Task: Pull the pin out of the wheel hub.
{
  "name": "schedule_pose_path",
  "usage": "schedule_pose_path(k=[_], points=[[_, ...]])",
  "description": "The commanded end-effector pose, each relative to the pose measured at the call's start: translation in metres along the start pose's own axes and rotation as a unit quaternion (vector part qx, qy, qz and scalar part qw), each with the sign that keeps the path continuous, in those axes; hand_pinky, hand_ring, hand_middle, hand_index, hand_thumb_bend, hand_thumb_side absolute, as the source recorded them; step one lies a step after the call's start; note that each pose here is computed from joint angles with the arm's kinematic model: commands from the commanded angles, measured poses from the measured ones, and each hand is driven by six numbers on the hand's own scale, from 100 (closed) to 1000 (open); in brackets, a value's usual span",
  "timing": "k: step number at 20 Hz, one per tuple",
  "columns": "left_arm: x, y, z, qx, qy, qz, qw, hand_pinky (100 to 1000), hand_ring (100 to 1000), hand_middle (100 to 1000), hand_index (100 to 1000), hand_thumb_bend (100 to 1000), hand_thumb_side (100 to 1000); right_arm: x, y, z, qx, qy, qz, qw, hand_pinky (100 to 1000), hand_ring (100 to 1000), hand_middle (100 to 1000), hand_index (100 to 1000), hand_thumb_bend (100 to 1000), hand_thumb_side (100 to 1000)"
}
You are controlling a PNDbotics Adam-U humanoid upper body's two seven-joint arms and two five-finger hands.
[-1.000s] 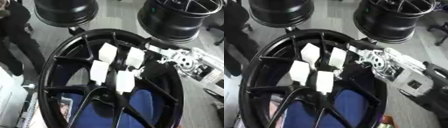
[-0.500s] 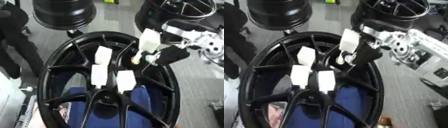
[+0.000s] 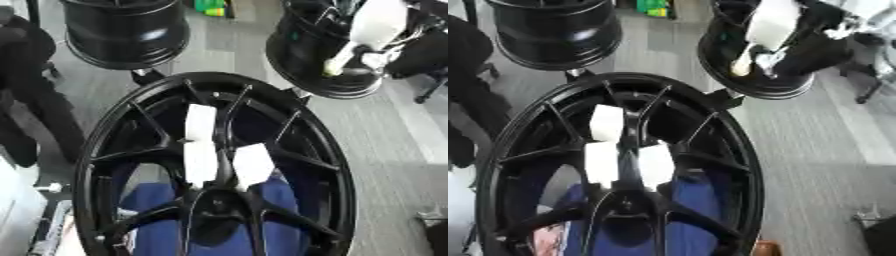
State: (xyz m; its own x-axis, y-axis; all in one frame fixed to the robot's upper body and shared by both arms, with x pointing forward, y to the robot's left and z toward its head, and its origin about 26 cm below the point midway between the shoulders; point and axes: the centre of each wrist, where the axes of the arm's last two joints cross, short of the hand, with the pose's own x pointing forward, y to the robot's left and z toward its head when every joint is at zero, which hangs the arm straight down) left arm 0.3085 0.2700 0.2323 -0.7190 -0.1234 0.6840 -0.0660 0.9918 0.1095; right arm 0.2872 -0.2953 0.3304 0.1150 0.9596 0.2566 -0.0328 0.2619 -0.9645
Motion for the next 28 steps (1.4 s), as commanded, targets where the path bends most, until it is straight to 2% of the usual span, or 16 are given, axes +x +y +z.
schedule_pose_path(k=[1,8,9,10,12,14,17,20,21,26,28], points=[[0.01,0.006,-0.006,0.006,-0.022,-0.015,1.0,689,736,518,807,100,716,-0.026,-0.025,0.012,-0.052,0.058,0.006,0.997,815,755,536,613,100,281],[0.01,0.011,-0.006,0.018,-0.023,-0.023,0.999,688,737,517,807,100,719,-0.09,0.017,0.008,-0.045,0.167,-0.049,0.984,834,804,625,695,100,335],[0.01,0.011,-0.006,0.02,-0.023,-0.024,0.999,688,737,517,807,100,719,-0.097,0.024,0.007,-0.037,0.18,-0.059,0.981,853,840,699,759,100,325],[0.01,0.012,-0.006,0.022,-0.023,-0.025,0.999,688,737,517,807,100,719,-0.103,0.032,0.008,-0.022,0.189,-0.07,0.979,872,868,765,825,100,204],[0.01,0.012,-0.006,0.023,-0.024,-0.025,0.999,688,737,517,807,100,719,-0.107,0.042,0.012,-0.001,0.196,-0.081,0.977,901,924,856,894,110,387],[0.01,0.012,-0.006,0.024,-0.024,-0.026,0.999,689,737,517,807,100,718,-0.111,0.046,0.014,0.004,0.201,-0.08,0.976,915,954,896,926,137,393],[0.01,0.012,-0.006,0.025,-0.024,-0.026,0.999,689,737,517,807,100,719,-0.119,0.044,0.012,-0.004,0.215,-0.073,0.974,915,955,898,930,149,371],[0.01,0.012,-0.005,0.026,-0.023,-0.025,0.999,689,737,517,807,100,719,-0.122,0.037,0.011,-0.021,0.219,-0.07,0.973,913,948,890,924,116,316],[0.01,0.012,-0.005,0.026,-0.023,-0.025,0.999,689,737,517,807,100,719,-0.121,0.034,0.011,-0.028,0.217,-0.069,0.973,910,942,884,919,102,266],[0.009,0.012,-0.005,0.026,-0.022,-0.025,0.999,689,737,517,807,100,719,-0.112,0.019,0.011,-0.078,0.2,-0.064,0.975,894,901,843,890,100,133],[0.009,0.012,-0.005,0.025,-0.022,-0.024,0.999,689,737,517,806,100,718,-0.106,0.014,0.013,-0.098,0.189,-0.061,0.975,888,884,824,877,100,125]])
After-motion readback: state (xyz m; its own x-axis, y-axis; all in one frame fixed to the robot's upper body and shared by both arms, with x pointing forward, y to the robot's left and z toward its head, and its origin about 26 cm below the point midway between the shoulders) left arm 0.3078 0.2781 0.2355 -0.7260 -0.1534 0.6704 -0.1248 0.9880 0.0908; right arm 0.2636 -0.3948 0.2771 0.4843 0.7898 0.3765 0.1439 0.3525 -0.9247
